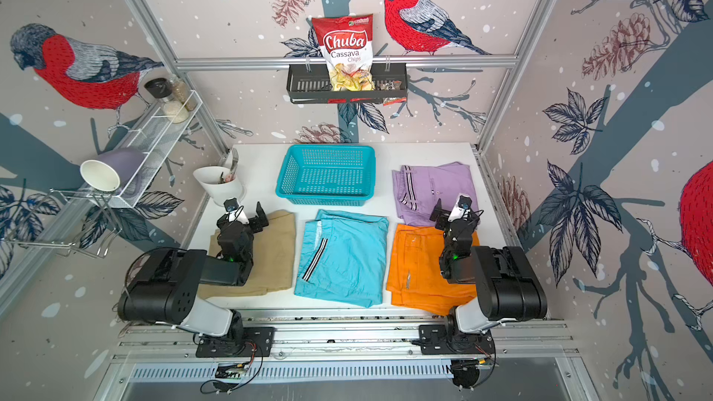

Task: Put the folded long pants in the basket
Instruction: Pick up the long pant at the center of the board.

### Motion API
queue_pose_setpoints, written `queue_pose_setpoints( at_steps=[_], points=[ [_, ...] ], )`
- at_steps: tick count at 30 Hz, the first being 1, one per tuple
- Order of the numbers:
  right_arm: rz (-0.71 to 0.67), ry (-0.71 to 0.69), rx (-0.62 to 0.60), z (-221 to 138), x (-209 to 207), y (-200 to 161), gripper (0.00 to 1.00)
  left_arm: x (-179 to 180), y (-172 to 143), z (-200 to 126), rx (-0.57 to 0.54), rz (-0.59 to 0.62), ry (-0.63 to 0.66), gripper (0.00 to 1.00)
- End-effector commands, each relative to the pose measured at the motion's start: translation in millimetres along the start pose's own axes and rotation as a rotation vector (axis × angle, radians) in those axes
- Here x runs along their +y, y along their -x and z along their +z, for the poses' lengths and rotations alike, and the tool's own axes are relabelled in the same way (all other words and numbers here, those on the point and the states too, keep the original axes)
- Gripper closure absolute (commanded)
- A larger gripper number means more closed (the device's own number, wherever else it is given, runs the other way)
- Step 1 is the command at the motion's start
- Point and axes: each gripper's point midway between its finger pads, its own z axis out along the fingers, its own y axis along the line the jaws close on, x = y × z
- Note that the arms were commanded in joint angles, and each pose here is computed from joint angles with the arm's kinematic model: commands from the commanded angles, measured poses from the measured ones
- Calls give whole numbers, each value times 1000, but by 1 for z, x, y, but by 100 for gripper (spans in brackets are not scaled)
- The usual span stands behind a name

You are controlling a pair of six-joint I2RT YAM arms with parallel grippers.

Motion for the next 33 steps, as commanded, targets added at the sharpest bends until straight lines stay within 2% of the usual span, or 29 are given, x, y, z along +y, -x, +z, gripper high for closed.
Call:
queue_pose_setpoints(
  at_steps=[1, 18, 21, 23, 24, 25, 27, 29, 31, 33],
  points=[
    [-10, 21, -6, 1, 3, 3, 0, -1, 5, 1, -17, -2, 1, 2],
    [-8, 23, -6, 1, 3, 3, 0, -1, 5, 0, -19, -2, -2, 2],
    [-3, 25, -6, 1, 3, 3, 0, -6, 17, -2, -40, 26, 0, 3],
    [-4, 24, -9, 1, 3, 4, 0, 1, 27, -4, -6, 21, 112, 3],
    [-9, 12, -22, -1, 3, 7, 0, 7, 35, -1, 28, -23, 165, 3],
    [-19, -10, -45, -4, 3, 12, 0, 12, 39, 0, 59, -71, 205, 3],
    [-80, -80, -84, -13, 10, 34, 0, 7, 48, 0, 111, -136, 197, 3],
    [-136, -90, -87, -18, 39, 67, 0, 6, 54, -4, 142, -213, 200, 3],
    [-80, 10, -131, -36, 71, 109, 0, -6, 64, -11, 132, -228, 107, 3],
    [7, 208, -108, -54, 102, 148, 0, -23, 87, -26, 112, -279, -27, 3]
  ],
)
